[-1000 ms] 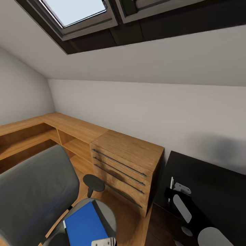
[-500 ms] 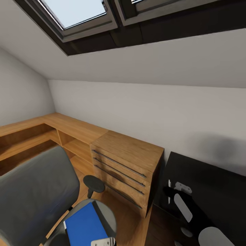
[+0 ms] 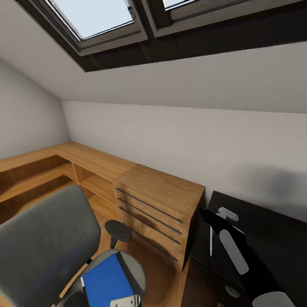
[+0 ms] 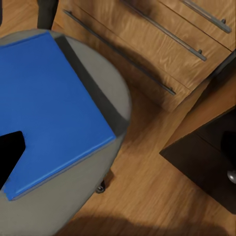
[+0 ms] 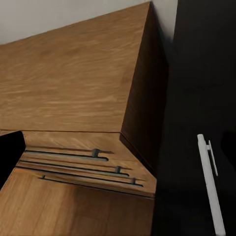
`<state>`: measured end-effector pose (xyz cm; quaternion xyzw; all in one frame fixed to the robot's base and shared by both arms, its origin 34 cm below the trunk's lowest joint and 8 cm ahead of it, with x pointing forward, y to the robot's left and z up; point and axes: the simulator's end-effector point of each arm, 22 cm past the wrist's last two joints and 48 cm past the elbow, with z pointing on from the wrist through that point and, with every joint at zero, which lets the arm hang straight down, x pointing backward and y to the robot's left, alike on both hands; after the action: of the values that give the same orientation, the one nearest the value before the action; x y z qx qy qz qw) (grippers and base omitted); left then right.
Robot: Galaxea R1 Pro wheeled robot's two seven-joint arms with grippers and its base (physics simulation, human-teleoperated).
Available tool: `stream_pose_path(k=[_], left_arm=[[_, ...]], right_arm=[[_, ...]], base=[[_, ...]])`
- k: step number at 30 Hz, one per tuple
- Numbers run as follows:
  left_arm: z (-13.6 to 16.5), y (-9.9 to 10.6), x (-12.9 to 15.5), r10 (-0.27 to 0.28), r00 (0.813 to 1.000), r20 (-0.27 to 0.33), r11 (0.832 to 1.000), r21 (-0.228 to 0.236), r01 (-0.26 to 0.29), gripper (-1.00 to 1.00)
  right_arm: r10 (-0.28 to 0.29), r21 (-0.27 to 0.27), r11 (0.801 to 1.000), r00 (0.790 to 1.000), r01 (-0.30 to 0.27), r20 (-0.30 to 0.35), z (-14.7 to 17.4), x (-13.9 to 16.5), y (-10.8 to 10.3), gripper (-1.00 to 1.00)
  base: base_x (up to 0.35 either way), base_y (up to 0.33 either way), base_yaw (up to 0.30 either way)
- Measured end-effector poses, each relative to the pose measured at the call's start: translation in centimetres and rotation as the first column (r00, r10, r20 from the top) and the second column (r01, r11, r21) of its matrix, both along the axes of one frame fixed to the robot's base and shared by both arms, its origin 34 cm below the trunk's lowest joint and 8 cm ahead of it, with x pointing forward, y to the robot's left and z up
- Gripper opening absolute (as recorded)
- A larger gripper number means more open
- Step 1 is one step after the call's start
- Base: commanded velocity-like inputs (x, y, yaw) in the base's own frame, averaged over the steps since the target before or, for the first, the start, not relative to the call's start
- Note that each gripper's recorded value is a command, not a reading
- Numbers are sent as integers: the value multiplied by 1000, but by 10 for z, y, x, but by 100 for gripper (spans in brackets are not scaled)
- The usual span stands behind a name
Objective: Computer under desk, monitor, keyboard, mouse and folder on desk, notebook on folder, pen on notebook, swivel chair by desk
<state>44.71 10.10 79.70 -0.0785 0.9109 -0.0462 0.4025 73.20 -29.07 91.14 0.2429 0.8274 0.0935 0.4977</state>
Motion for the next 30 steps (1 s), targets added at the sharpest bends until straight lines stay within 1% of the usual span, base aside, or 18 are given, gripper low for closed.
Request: stream_pose_path(k=[2, 3, 6, 9, 10, 11, 12, 14, 17, 19, 22, 30], left_arm=[[0, 2, 0, 5, 1000, -1, 1000, 4, -5, 100], [-2, 8, -1, 24, 1000, -8, 999, 22, -23, 100], [-7, 11, -4, 31, 999, -21, 999, 35, -30, 100], [-22, 21, -14, 25, 998, -51, 997, 73, -21, 100], [-29, 28, -18, 22, 998, -65, 995, 95, -16, 100], [-36, 35, -23, 20, 997, -79, 993, 118, -11, 100], [-40, 39, -26, 19, 996, -87, 992, 130, -7, 100], [-59, 50, -39, 12, 992, -126, 986, 165, 9, 100], [-75, 56, -50, 16, 989, -146, 983, 185, 12, 100], [-83, 60, -55, 27, 991, -135, 982, 191, -1, 100], [-90, 63, -59, 45, 994, -100, 982, 188, -26, 100], [-94, 70, -61, 61, 995, -78, 980, 192, -45, 100]], right_arm=[[-12, 0, 1000, 1000, 12, -6, -1, -1, -2, 100], [-33, -4, 999, 999, 33, -19, -3, -3, -5, 100], [-42, -7, 999, 999, 42, -26, -4, -4, -6, 100], [-42, -8, 999, 999, 42, -29, -5, -5, -5, 100], [-40, -9, 999, 999, 40, -32, -7, -6, -4, 100], [-37, -8, 999, 999, 36, -35, -8, -8, -2, 100], [-34, -6, 999, 999, 34, -35, -9, -8, 1, 100], [-20, 7, 1000, 999, 20, -29, -6, -8, 13, 100], [-10, 14, 1000, 1000, 10, -24, -5, -9, 22, 100], [-6, 18, 1000, 1000, 6, -25, -7, -10, 26, 100], [-2, 23, 1000, 1000, 3, -25, -7, -11, 31, 100], [4, 32, 999, 1000, -4, -19, -6, -11, 37, 100]], base=[[0, 0, 223], [0, 0, 264], [0, 0, 272], [0, 0, 277], [0, 0, 259], [0, 0, 226], [-7, 0, 145], [-47, 0, 83], [-115, 0, 41], [-216, 0, 16], [-282, 0, 7], [-324, 0, 2]])
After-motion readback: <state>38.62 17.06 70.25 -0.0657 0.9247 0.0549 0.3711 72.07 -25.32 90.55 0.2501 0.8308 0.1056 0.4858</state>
